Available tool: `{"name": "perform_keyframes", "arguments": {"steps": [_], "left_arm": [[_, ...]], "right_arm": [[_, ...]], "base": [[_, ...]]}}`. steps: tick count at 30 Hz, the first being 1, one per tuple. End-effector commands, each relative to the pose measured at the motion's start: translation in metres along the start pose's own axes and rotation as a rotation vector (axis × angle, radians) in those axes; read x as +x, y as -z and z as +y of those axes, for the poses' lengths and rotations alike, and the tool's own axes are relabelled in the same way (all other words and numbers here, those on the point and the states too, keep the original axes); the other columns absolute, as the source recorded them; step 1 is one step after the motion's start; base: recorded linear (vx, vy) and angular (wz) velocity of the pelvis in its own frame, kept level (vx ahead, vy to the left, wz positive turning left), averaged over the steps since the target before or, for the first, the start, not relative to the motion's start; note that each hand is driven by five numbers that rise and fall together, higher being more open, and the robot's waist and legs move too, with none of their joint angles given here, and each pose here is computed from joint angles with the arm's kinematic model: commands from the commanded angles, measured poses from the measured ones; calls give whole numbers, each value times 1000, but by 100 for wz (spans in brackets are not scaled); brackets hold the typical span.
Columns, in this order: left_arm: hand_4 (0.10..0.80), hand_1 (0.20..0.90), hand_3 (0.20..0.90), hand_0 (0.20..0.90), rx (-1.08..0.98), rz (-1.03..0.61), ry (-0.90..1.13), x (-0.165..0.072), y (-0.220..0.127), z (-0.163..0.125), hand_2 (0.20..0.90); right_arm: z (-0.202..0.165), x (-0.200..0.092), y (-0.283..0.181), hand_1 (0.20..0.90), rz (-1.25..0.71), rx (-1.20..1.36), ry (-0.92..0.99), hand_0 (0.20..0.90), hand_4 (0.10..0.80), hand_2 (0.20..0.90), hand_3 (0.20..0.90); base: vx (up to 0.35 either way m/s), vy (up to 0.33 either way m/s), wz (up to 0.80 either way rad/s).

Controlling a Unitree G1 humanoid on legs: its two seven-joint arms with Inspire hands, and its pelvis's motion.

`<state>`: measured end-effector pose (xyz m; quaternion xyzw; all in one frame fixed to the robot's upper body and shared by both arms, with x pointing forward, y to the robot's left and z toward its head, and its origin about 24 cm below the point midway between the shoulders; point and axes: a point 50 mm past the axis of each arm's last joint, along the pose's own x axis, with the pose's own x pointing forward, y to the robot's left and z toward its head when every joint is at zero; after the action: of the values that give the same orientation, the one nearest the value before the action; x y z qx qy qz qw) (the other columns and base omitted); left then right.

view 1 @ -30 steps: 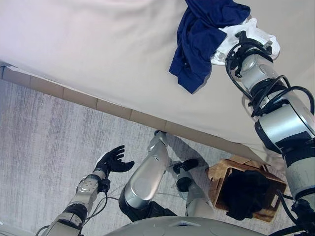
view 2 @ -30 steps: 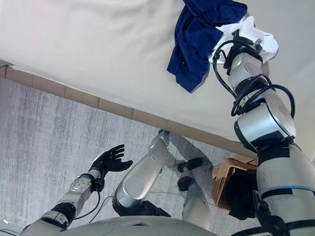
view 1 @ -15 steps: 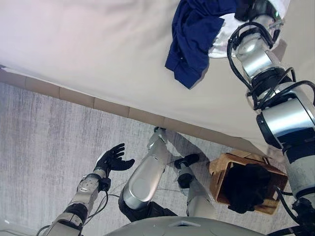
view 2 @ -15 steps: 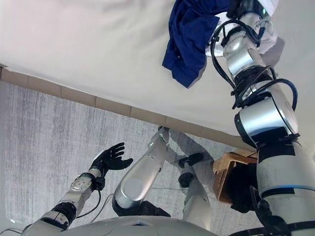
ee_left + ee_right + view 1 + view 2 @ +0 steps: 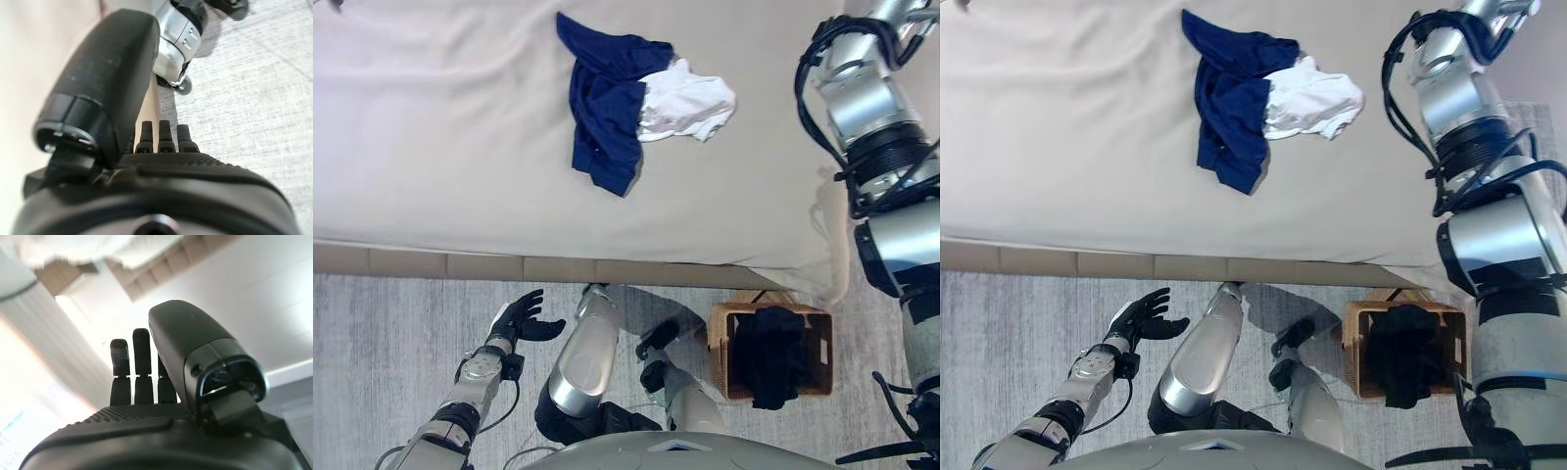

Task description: Pick up the clothes from the bed and place them into the basket

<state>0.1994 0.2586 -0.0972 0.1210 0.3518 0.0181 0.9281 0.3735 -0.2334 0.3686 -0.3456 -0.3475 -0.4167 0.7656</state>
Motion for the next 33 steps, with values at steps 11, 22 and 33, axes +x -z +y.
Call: {"name": "perform_keyframes", "arguments": {"steps": [11, 22, 33], "left_arm": [[800, 900, 900, 900, 114, 124, 18, -10, 27, 10, 900], [800, 900, 900, 900, 97, 35, -3, -4, 4, 18, 900], [800, 900, 900, 900, 11, -14, 39, -13, 16, 19, 900]], "right_arm": [[41, -43, 40, 900, -38, -237, -725, 900, 800, 900, 900], [51, -45, 49, 900, 32, -455, -769, 900, 800, 900, 900], [46, -45, 74, 900, 244, -660, -755, 900, 800, 900, 900]], "base": [[64, -14, -3], [-48, 1, 29], [-32, 81, 26]]}}
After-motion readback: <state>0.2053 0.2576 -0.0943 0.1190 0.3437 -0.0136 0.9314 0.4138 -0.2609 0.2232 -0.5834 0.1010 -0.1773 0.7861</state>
